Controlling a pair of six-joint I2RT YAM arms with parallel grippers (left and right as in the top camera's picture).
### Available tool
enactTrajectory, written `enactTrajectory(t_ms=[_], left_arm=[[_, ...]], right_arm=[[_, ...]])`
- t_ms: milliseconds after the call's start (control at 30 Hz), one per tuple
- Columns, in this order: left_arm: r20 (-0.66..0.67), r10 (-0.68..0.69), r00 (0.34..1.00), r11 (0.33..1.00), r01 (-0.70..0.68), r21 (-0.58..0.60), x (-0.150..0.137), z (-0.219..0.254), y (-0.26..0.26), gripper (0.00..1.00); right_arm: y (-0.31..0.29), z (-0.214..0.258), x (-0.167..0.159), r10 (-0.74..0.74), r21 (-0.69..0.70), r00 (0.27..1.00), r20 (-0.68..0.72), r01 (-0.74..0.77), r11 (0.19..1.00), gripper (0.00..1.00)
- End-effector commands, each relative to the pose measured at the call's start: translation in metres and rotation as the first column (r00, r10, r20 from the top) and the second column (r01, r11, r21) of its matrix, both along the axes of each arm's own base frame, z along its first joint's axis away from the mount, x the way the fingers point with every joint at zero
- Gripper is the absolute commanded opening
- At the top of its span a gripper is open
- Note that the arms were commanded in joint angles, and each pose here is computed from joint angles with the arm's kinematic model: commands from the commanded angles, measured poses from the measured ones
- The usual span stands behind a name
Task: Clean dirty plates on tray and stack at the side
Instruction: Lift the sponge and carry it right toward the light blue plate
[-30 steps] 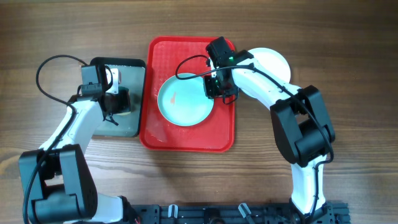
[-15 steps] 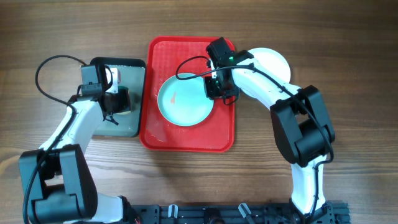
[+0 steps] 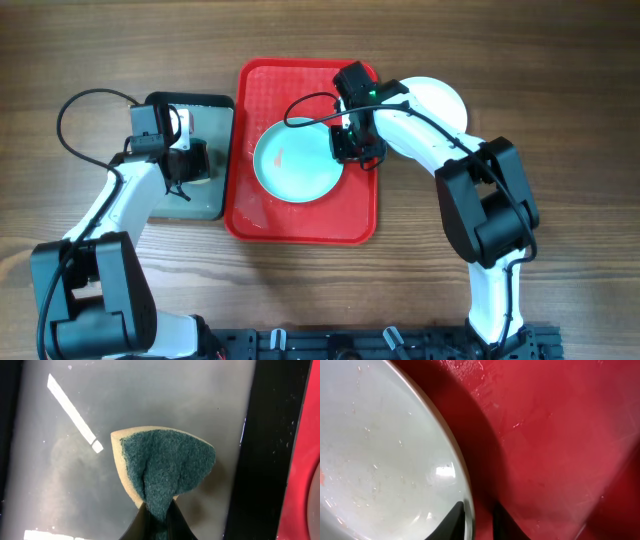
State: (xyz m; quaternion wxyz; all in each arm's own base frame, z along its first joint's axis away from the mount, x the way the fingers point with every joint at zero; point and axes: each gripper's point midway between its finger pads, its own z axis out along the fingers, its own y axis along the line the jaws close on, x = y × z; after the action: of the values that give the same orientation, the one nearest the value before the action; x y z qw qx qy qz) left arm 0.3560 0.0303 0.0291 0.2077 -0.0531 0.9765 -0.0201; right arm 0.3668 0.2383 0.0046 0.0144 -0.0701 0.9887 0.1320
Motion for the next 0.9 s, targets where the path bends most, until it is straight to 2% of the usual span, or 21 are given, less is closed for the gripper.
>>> enactTrajectory(t_ms=[0, 267, 733, 833, 867], left_arm=[[0.006, 0.018, 1.0, 1.0, -0.018, 0.002, 0.0036, 0.0024, 0.0015, 0.04], [0.006, 0.018, 1.0, 1.0, -0.018, 0.002, 0.0037, 0.0024, 0.0015, 0.04], [0.007, 0.018, 1.0, 1.0, -0.018, 0.002, 0.0038, 0.0025, 0.0015, 0.04], [0.007, 0.018, 1.0, 1.0, -0.018, 0.002, 0.0038, 0.0025, 0.0015, 0.04], [0.007, 0.018, 1.0, 1.0, -0.018, 0.002, 0.0038, 0.0025, 0.0015, 0.04]], right_arm=[[0.0009, 0.0061, 0.0035, -0.013, 0.025, 1.0, -0.001, 0.013, 1.0, 0.17], [-0.0042, 0.0066, 0.0063, -0.032, 0.034, 0.999, -0.009, 0.032, 0.999, 0.04], [0.0011, 0.0082, 0.0046, -0.075, 0.064, 0.997, -0.037, 0.077, 0.995, 0.04], [0.0011, 0.0082, 0.0046, -0.075, 0.065, 0.997, -0.037, 0.077, 0.995, 0.08], [0.0011, 0.0082, 0.0046, -0.072, 0.065, 0.997, -0.036, 0.074, 0.995, 0.05]])
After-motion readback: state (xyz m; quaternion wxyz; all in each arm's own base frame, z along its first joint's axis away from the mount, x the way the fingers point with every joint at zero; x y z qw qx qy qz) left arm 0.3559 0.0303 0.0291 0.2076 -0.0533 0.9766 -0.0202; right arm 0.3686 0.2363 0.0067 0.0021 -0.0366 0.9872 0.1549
